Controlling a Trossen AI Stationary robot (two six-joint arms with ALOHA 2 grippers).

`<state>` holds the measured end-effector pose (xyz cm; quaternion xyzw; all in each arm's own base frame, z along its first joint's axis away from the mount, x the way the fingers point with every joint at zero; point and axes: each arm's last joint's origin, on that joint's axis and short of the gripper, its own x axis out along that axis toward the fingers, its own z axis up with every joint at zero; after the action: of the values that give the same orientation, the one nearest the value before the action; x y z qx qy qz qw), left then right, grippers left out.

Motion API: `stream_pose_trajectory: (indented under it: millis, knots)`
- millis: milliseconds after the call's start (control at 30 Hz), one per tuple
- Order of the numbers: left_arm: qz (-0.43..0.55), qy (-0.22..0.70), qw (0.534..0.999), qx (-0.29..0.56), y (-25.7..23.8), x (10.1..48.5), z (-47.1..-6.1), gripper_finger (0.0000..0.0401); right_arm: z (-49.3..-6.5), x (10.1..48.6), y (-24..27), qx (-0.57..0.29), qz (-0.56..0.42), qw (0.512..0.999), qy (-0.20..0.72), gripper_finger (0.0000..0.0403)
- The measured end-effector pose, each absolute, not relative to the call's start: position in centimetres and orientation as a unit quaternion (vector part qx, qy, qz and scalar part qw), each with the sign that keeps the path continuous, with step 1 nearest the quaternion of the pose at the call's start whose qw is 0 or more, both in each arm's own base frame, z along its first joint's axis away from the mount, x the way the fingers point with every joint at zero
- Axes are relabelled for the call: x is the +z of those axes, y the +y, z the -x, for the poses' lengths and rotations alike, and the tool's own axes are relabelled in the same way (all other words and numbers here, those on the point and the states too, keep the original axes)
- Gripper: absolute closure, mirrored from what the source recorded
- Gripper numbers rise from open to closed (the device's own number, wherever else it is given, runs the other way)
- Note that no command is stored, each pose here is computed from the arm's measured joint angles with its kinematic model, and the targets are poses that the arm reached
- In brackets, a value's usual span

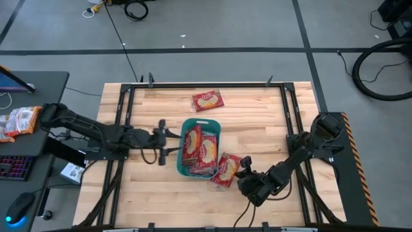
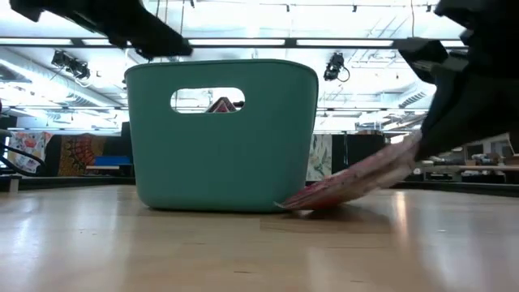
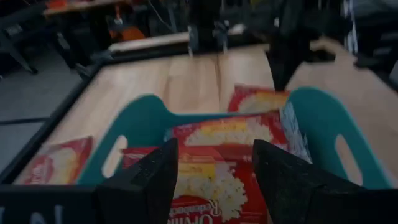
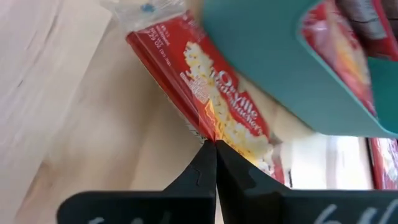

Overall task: Sort popcorn bags into baskets
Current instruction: Put the red popcorn bag into the green bin

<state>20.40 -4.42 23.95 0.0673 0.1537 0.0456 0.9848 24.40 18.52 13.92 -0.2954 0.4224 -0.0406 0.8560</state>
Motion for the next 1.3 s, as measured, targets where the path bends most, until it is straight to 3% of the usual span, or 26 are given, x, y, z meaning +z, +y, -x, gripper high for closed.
stream_pose_trajectory:
  millis: [467,667,1000,1300]
  knots:
    - [-0.083,0.181,0.980,0.021,-5.8,24.7,-25.1,0.0193,-24.5,15.2,17.9,-0.065,0.266,0.870,0.410,0.0402]
    - [-0.076,0.207,0.975,0.009,-7.0,24.3,-28.6,0.0193,-24.9,16.0,16.7,-0.101,0.195,0.885,0.411,0.0402]
    - [-0.082,0.231,0.967,-0.069,-9.3,23.2,-33.9,0.0193,-25.3,17.3,16.1,-0.099,0.186,0.896,0.391,0.0401]
    - [-0.104,0.254,0.959,-0.073,-9.4,23.4,-34.2,0.0193,-24.8,15.8,16.0,0.001,0.207,0.856,0.474,0.0325]
